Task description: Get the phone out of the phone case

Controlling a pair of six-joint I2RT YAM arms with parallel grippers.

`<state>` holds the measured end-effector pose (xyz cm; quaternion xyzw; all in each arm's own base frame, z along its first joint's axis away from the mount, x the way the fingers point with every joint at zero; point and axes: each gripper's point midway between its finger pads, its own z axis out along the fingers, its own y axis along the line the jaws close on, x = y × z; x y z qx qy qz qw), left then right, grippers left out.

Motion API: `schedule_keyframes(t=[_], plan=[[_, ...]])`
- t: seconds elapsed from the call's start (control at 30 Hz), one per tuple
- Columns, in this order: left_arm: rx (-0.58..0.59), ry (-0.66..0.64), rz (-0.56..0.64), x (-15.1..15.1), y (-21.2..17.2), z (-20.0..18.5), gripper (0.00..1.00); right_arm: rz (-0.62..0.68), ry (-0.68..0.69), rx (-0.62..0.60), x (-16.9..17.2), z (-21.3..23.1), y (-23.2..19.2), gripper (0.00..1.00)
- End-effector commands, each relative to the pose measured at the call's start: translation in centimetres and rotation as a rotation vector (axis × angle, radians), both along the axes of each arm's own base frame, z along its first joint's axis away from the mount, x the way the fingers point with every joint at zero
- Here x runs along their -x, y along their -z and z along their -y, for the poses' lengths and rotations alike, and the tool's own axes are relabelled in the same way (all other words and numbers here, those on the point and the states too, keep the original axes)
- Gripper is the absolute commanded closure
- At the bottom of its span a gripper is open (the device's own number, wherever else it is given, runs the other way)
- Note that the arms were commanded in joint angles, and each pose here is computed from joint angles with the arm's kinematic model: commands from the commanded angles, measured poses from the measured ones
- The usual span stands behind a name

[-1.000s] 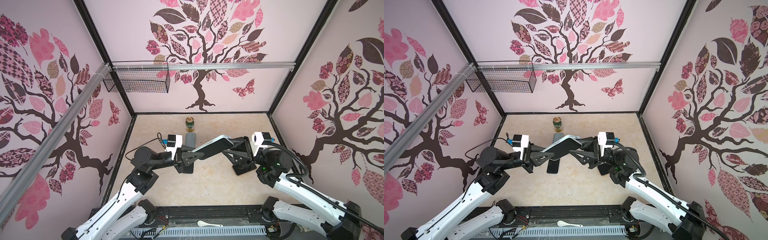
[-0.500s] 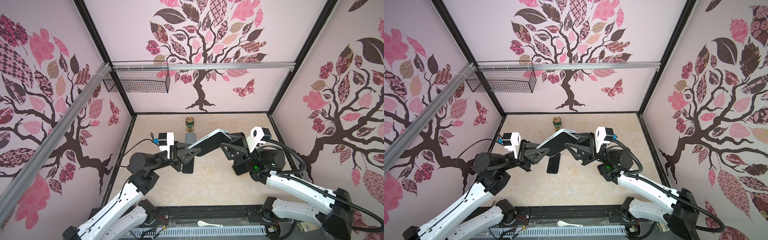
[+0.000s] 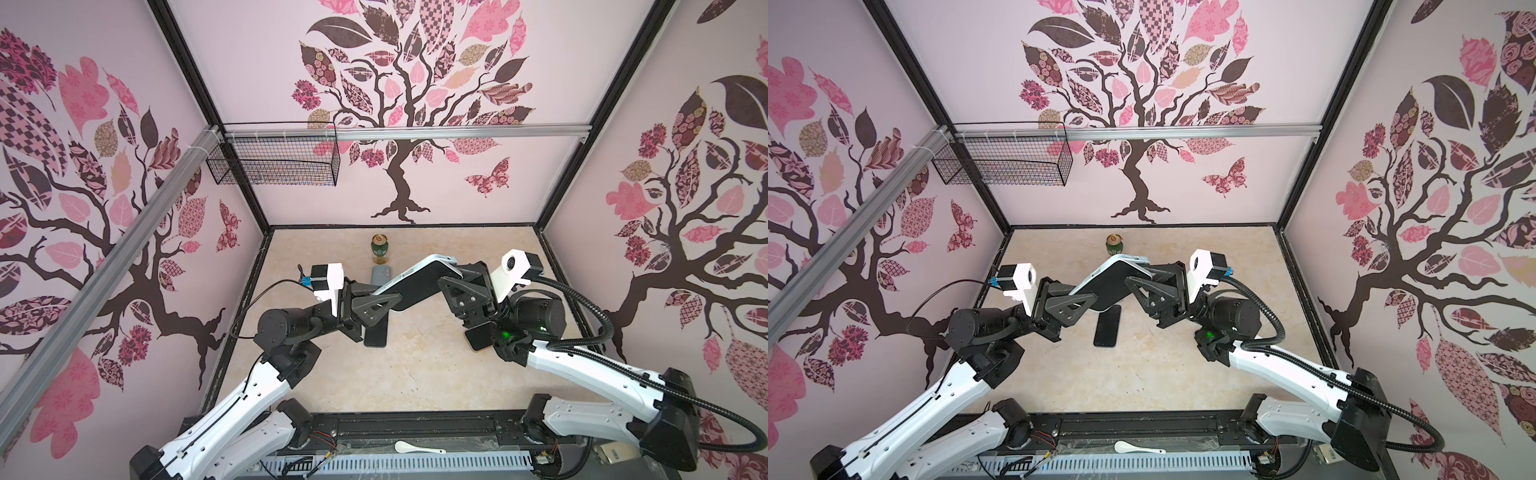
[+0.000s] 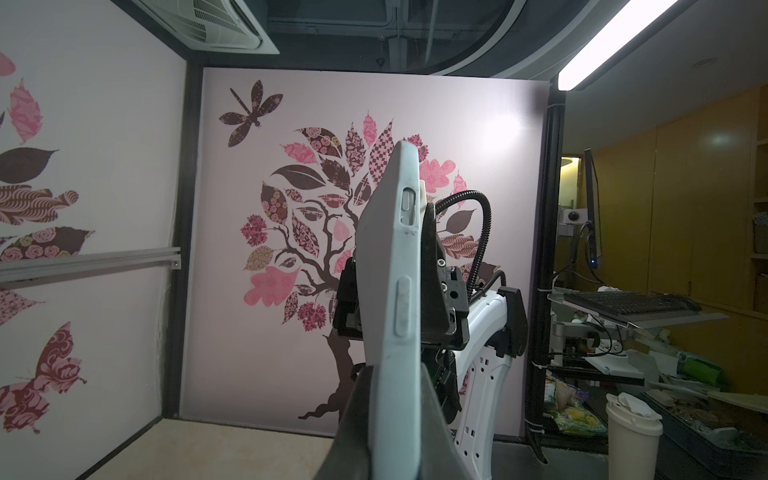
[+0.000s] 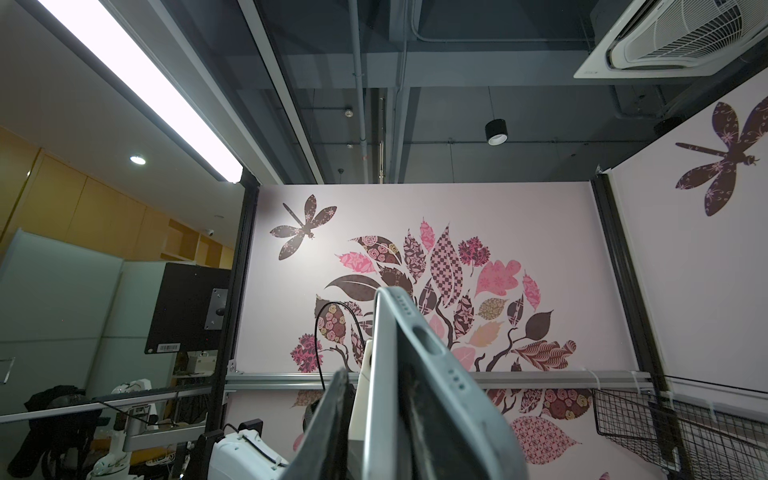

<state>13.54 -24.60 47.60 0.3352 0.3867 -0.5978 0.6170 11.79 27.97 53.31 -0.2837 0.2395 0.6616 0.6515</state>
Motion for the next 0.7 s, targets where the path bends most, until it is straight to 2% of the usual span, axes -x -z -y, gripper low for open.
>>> schedule_keyframes(t=[0.0,0.67], plan=[[0.112,-0.092,-0.073,-2.4,-1.4,-0.9,1.00,0.079,-0.133,0.063,2.8,-1.5,0.8,0.77],[0.105,-0.028,-0.103,-2.3,-0.5,1.2,1.00,0.143,-0.115,0.084,3.2,-2.0,-0.1,0.80]])
